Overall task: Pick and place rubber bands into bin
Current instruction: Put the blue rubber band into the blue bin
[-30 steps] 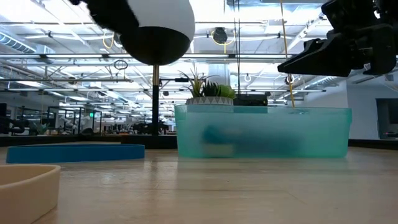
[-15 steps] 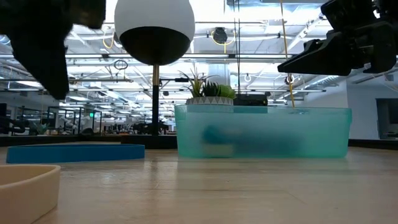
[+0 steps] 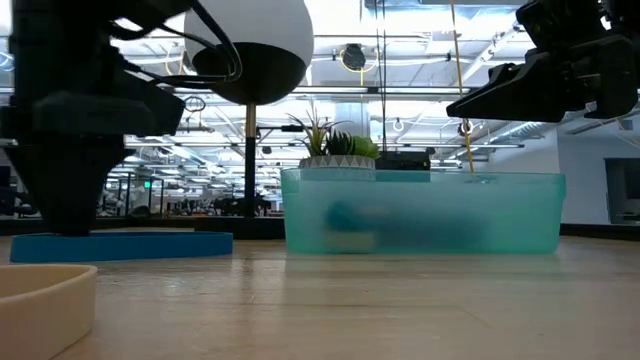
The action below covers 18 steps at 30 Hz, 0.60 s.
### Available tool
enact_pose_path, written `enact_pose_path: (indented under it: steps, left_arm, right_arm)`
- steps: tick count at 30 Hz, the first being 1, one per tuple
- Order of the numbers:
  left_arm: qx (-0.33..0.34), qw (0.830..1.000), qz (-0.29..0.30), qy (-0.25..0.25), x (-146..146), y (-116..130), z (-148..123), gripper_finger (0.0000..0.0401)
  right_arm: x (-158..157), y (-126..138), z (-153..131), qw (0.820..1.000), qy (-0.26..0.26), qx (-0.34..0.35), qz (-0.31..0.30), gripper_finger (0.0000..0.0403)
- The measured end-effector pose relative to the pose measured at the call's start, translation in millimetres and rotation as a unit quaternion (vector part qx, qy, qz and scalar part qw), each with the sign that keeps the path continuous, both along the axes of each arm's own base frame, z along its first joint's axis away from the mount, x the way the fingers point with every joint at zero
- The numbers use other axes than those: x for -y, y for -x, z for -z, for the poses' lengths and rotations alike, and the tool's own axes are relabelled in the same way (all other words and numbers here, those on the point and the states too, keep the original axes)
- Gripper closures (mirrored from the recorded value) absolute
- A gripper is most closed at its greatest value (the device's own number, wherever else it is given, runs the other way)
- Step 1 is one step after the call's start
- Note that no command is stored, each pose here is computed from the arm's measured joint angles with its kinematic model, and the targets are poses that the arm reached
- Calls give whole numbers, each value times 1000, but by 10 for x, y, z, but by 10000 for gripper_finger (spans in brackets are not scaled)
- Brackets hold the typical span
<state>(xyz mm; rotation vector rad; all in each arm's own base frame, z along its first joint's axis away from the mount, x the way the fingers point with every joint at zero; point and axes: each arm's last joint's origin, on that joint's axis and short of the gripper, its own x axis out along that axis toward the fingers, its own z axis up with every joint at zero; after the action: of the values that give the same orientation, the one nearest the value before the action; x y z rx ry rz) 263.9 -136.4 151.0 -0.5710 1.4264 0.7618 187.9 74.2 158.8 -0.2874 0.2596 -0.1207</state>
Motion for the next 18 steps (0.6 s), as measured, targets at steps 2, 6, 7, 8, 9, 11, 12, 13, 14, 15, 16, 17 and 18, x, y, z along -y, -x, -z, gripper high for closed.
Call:
enact_pose_path:
  steps: [2, 6, 7, 8, 9, 11, 12, 13, 14, 15, 16, 17, 18]
  left_arm:
    - [-3, 1000, -15, -3, -44, -8, -8, 171]
    - [-3, 1000, -31, 3, -98, -39, -6, 171]
    - [-6, 999, -34, 8, -112, -44, -6, 171]
    - [-7, 999, -38, 12, -125, -49, 2, 171]
    - [-6, 999, -45, 18, -142, -54, 17, 171]
    - [-12, 998, -57, 24, -176, -43, 51, 171]
    - [-15, 998, -61, 25, -188, -35, 67, 171]
    - [-17, 997, -63, 29, -194, -26, 78, 171]
    - [-17, 997, -64, 32, -200, -21, 88, 171]
    - [-16, 997, -66, 36, -207, -16, 103, 172]
    - [-14, 997, -67, 41, -213, -16, 115, 172]
    - [-10, 997, -67, 45, -211, -21, 123, 172]
    - [-8, 997, -65, 46, -209, -22, 126, 175]
  right_arm:
    - [0, 0, 0, 1000, 0, 0, 0, 261]
    - [0, 0, 0, 1000, 0, 0, 0, 261]
    - [0, 0, 0, 1000, 0, 0, 0, 261]
    - [0, 0, 0, 1000, 0, 0, 0, 261]
    - [0, 0, 0, 1000, 0, 0, 0, 261]
    - [0, 0, 0, 1000, 0, 0, 0, 261]
    - [0, 0, 0, 1000, 0, 0, 0, 261]
    - [0, 0, 1, 1000, 0, 0, 0, 261]
    - [0, 0, 1, 1000, 0, 0, 0, 261]
    - [0, 0, 1, 1000, 0, 0, 0, 261]
    - [0, 0, 1, 1000, 0, 0, 0, 261]
    - [0, 0, 1, 1000, 0, -1, 0, 261]
    - [0, 0, 2, 1000, 0, -1, 0, 261]
